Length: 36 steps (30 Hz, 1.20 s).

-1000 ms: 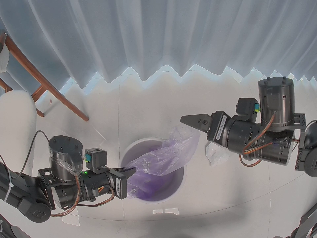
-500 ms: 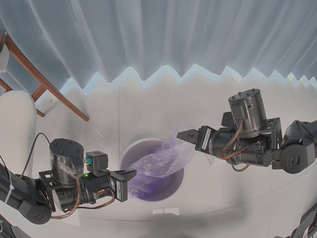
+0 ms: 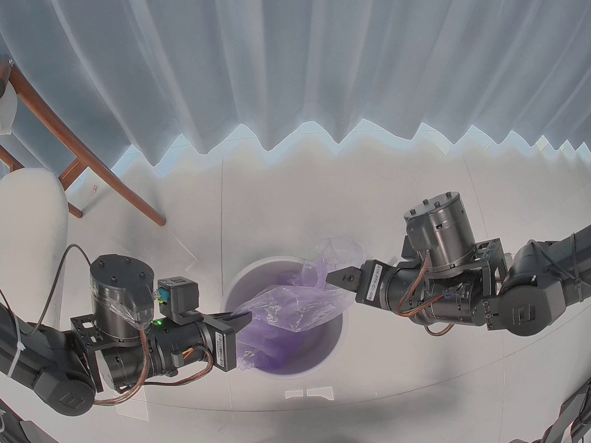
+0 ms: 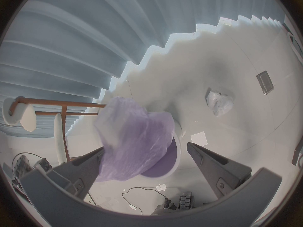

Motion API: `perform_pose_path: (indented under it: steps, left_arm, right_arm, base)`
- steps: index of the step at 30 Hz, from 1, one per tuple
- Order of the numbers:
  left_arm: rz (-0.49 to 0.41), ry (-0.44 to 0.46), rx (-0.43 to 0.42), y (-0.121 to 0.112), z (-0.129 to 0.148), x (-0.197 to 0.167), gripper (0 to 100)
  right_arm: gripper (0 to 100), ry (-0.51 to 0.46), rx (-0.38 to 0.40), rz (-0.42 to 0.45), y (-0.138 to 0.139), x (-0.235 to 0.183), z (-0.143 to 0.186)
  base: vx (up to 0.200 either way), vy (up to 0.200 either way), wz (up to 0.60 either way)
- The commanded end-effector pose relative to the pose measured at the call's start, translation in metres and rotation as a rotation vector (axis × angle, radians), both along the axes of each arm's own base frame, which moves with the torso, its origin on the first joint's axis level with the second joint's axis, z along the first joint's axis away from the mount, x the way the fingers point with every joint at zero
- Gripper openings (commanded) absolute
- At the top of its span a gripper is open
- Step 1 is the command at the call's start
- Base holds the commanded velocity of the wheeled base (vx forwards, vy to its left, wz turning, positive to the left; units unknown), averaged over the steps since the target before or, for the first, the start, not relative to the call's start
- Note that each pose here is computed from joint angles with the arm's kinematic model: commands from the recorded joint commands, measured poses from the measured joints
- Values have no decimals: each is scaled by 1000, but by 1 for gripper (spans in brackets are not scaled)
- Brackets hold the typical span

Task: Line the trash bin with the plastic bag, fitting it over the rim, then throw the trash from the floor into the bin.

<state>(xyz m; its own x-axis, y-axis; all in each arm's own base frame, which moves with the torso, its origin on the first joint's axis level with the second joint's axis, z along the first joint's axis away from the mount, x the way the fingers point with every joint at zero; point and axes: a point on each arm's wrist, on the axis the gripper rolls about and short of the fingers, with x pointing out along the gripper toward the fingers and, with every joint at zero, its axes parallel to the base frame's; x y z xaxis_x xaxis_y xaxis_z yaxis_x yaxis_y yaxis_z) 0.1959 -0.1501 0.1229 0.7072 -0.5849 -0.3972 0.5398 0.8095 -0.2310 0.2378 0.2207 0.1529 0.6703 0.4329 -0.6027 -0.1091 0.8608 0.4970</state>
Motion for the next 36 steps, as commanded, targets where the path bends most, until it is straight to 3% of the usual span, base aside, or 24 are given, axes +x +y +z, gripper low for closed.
perform_pose_path:
  steps: [1, 8, 9, 18, 24, 36]
  left_arm:
    - [2, -6, -6, 0, 1, 1, 0]
    - [4, -25, -22, 0, 2, 2, 0]
    - [3, -24, -21, -1, 2, 1, 0]
    - [-4, -18, -18, -2, 0, 0, 0]
    - [-36, 15, 2, -5, -9, -5, 0]
    - [-21, 72, -5, -12, -21, 2, 0]
  right_arm:
    - [100, 19, -9, -3, 0, -1, -7]
    - [100, 47, 6, -15, 3, -4, -11]
    - [0, 51, 7, -15, 3, -5, -13]
    - [0, 79, 84, -33, 13, -14, -14]
    - [0, 100, 53, -33, 5, -19, -33]
    - [0, -103, 54, 115, -7, 15, -86]
  base:
    - [0, 0, 0]
    - [0, 0, 0]
    - [0, 0, 0]
    - [0, 0, 0]
    - [0, 0, 0]
    - [0, 0, 0]
